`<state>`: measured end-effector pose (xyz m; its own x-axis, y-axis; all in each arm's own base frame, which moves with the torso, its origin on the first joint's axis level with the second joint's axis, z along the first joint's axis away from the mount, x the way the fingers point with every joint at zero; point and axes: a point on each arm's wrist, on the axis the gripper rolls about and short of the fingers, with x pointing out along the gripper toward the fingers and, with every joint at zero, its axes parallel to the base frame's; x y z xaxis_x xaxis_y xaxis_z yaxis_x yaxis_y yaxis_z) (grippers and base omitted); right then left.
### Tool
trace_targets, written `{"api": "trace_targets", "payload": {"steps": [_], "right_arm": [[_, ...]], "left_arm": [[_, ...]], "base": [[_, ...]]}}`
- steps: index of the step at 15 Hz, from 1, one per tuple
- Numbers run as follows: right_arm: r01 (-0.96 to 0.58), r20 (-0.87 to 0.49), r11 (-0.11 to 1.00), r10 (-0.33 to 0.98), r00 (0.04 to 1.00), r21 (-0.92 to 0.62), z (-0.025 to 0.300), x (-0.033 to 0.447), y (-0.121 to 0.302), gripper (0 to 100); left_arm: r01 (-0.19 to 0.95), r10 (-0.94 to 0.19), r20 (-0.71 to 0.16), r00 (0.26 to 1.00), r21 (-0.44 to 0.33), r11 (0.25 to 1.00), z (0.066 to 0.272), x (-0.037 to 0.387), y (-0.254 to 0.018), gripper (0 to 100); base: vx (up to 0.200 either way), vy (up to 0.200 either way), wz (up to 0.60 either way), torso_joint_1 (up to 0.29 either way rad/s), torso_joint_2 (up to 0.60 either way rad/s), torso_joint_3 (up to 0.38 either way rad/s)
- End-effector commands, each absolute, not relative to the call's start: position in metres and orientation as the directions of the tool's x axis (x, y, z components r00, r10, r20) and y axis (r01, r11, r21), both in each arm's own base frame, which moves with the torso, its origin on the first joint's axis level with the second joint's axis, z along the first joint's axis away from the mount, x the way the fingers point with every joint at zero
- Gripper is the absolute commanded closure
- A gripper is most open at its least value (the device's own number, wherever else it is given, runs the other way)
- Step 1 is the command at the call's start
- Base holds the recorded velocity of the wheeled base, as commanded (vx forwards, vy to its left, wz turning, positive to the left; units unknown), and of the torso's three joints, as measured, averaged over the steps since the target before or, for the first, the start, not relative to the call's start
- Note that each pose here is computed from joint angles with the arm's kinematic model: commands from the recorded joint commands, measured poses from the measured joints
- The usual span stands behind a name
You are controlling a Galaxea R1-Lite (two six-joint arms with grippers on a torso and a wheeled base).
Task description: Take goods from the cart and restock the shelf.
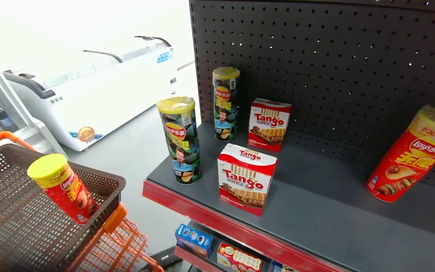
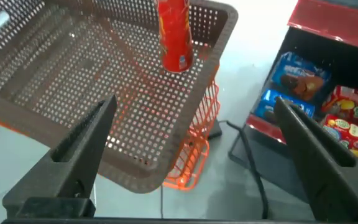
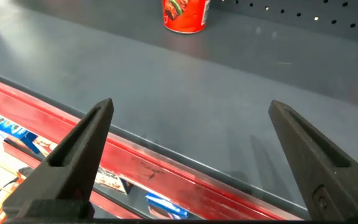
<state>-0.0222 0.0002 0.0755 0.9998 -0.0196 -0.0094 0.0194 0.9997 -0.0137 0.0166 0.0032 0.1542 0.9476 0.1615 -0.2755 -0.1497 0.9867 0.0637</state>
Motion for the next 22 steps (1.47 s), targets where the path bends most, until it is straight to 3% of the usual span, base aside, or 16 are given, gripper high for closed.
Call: {"api": "trace_targets", "payload": {"steps": [1, 4, 7, 13, 17, 22], "right_arm": [[0.02, -0.011, 1.0, -0.02, 1.0, -0.014, 0.076, -0.022, 0.0, 0], [0.02, -0.011, 1.0, -0.02, 1.0, -0.014, 0.076, -0.022, 0.0, 0], [0.018, -0.011, 1.0, -0.018, 1.0, -0.014, 0.076, -0.022, 0.0, 0], [0.02, -0.011, 1.0, -0.02, 1.0, -0.014, 0.076, -0.022, 0.0, 0], [0.018, -0.011, 1.0, -0.018, 1.0, -0.014, 0.076, -0.022, 0.0, 0], [0.018, -0.011, 1.0, -0.018, 1.0, -0.014, 0.076, -0.022, 0.0, 0]], "left_arm": [[-0.152, 0.152, -0.451, 0.88, 0.036, 0.988, 0.166, 0.06, 0.009, 0], [-0.175, 0.166, -0.497, 0.852, 0.029, 0.984, 0.17, 0.099, 0.018, 0], [-0.169, 0.147, -0.465, 0.873, -0.006, 0.986, 0.166, 0.135, 0.03, 0], [-0.205, 0.192, -0.376, 0.906, 0.006, 0.979, 0.133, 0.178, 0.048, 0], [-0.261, 0.268, -0.346, 0.899, 0.068, 0.963, 0.114, 0.191, 0.068, 0], [-0.22, 0.23, -0.305, 0.924, 0.069, 0.973, 0.098, 0.212, 0.071, 0]], "base": [[0.0, 0.0, 0.0, 0.0, 0.0, 0.0], [0.0, 0.0, 0.0, 0.0, 0.0, 0.0], [0.0, 0.0, 0.0, 0.0, 0.0, 0.0], [0.0, 0.0, 0.0, 0.0, 0.0, 0.0], [0.0, 0.0, 0.0, 0.0, 0.0, 0.0], [0.0, 0.0, 0.0, 0.0, 0.0, 0.0]]}}
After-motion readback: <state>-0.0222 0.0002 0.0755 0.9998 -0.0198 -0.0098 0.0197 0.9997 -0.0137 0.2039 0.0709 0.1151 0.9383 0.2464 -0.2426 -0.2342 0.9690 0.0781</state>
